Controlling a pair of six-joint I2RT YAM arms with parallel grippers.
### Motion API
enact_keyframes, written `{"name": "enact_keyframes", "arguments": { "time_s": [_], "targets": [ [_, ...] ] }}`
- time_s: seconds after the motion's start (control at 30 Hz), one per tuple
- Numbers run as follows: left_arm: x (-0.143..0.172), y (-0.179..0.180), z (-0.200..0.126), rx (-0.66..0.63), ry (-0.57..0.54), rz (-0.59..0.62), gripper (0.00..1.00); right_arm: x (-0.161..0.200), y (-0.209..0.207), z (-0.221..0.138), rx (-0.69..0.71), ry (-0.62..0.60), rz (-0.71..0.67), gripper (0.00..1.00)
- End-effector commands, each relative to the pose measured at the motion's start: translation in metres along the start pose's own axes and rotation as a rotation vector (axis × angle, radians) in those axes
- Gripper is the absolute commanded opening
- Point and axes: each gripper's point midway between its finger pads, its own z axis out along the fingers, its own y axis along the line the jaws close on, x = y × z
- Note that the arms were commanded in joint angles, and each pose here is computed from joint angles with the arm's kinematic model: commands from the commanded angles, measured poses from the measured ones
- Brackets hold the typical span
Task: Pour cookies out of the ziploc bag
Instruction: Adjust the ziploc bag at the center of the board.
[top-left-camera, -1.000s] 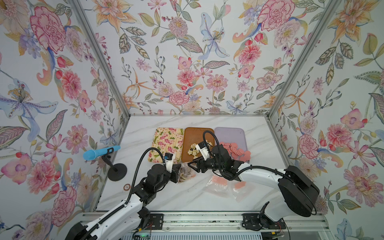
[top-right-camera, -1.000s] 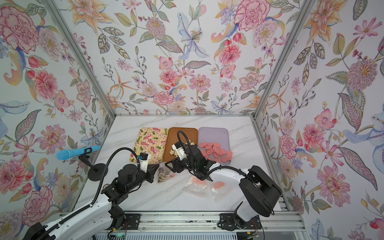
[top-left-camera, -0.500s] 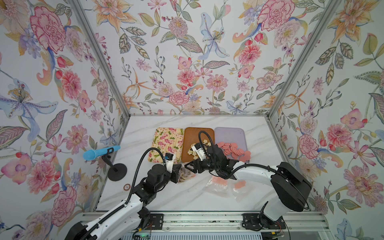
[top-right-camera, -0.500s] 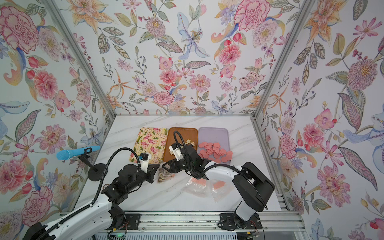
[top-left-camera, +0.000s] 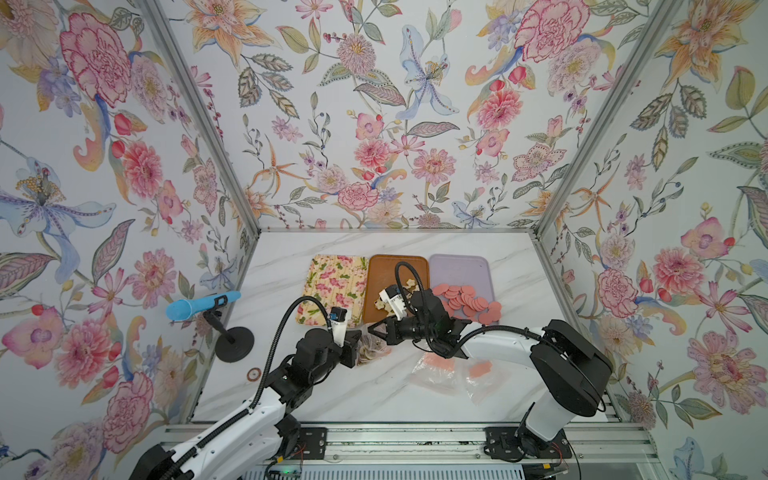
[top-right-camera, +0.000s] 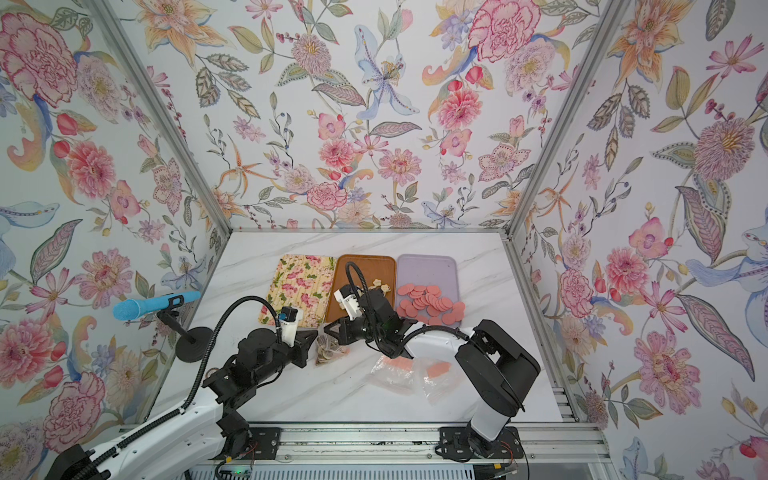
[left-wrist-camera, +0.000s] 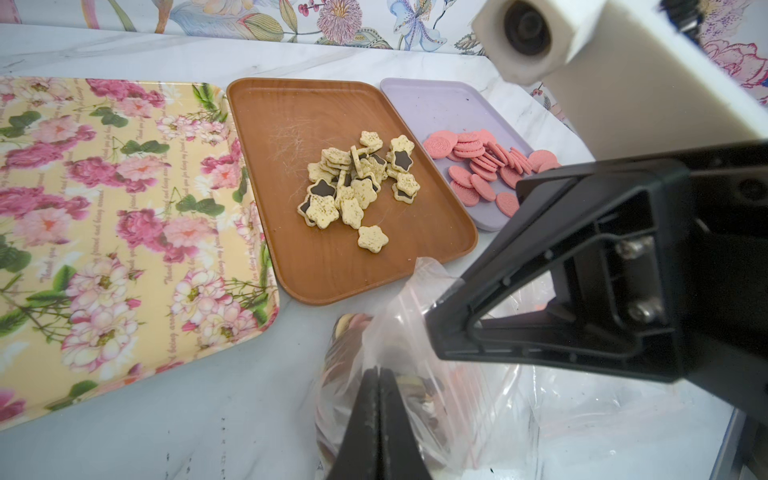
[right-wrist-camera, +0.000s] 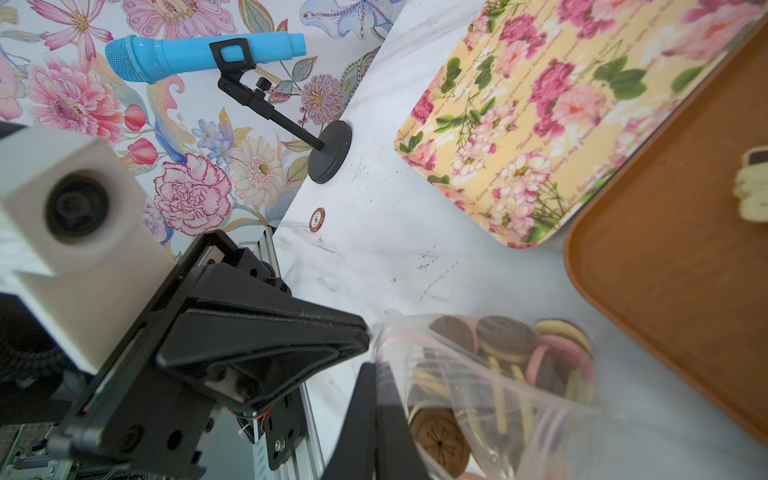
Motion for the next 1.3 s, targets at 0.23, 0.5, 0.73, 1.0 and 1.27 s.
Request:
{"name": "enact_keyframes", "arguments": {
  "time_s": [0.23,0.5,0.73,1.0,1.27],
  "targets": [
    [0.002,0.01,-0.001,-0.084,0.043,-0.134,0.44,0.022,-0.011,-0.028,0.024,0.055,0.014,0.0],
    [0.021,0.017,-0.003,-0.115,0.086,-0.282,0.39,0.047,-0.026,-0.055,0.138,0.097,0.024,0.0],
    [0.053,0.005,0.008,-0.018,0.161,-0.36,0.38,0.056,-0.05,-0.086,0.275,0.089,0.053,0.0],
    [0.076,-0.012,0.017,0.108,0.201,-0.425,0.38,0.072,-0.081,-0.09,0.356,0.137,0.106,0.0],
    [0.081,-0.013,0.024,0.155,0.176,-0.479,0.4,0.077,-0.104,-0.104,0.481,0.155,0.127,0.0]
  ]
}}
